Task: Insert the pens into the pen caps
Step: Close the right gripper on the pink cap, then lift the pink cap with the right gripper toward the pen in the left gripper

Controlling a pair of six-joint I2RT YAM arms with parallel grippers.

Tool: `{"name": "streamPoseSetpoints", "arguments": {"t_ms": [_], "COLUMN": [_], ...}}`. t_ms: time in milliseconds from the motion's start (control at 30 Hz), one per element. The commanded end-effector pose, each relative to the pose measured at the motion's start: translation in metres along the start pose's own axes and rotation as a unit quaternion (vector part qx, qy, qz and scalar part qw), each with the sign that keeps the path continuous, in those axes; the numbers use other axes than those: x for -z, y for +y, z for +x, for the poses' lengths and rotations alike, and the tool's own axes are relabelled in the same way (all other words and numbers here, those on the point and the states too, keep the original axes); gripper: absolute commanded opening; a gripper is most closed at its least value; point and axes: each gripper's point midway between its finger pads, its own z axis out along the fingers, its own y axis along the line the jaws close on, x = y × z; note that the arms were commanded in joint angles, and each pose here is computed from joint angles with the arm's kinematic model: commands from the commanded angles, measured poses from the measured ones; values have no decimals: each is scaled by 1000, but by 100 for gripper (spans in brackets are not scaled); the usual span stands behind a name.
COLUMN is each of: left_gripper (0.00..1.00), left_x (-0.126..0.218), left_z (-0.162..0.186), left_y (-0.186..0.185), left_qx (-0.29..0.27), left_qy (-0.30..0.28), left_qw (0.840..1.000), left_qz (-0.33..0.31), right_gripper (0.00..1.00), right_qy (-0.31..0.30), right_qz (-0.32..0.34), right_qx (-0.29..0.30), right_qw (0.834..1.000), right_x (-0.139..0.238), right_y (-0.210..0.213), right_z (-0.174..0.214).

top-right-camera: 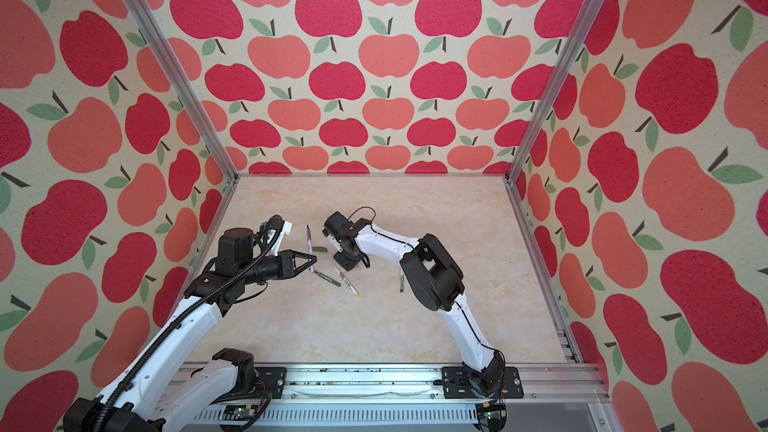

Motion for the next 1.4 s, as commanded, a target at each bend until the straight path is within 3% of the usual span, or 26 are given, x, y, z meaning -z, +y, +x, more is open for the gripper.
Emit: {"name": "streamPoseSetpoints", "arguments": {"t_ms": [0,300,567,733,1100,1367], "left_gripper": [0,0,0,0,0,0], "left_x": [3,0,-10,-19,-55,-80], "left_z": [-8,-8,-6,-6,-1,2], "left_y": [-6,-8,-10,-14,-30,-46], "left_qx": [-7,-9,-15,-18,-22,-26], "left_qy": [-13,-11,2,7,27,35], "left_qw": [1000,1000,1000,1000,998,995], "left_qz": [8,10,12,22,58,87], "right_gripper": [18,13,12,12,13,12], "right_qy": [20,-48,-130,-184,-287,-329], "right_qz": [0,-6,-41,-112,-276,-304], "right_qx": [-38,-114,-198,-261,-345,-351], "right_qw": [999,992,971,941,850,822], "right_x": [-1,37,84,115,186,223], "right_y": [-10,-35,-58,-66,-73,-74], "right_z": [17,-4,-21,-33,-56,-63]}}
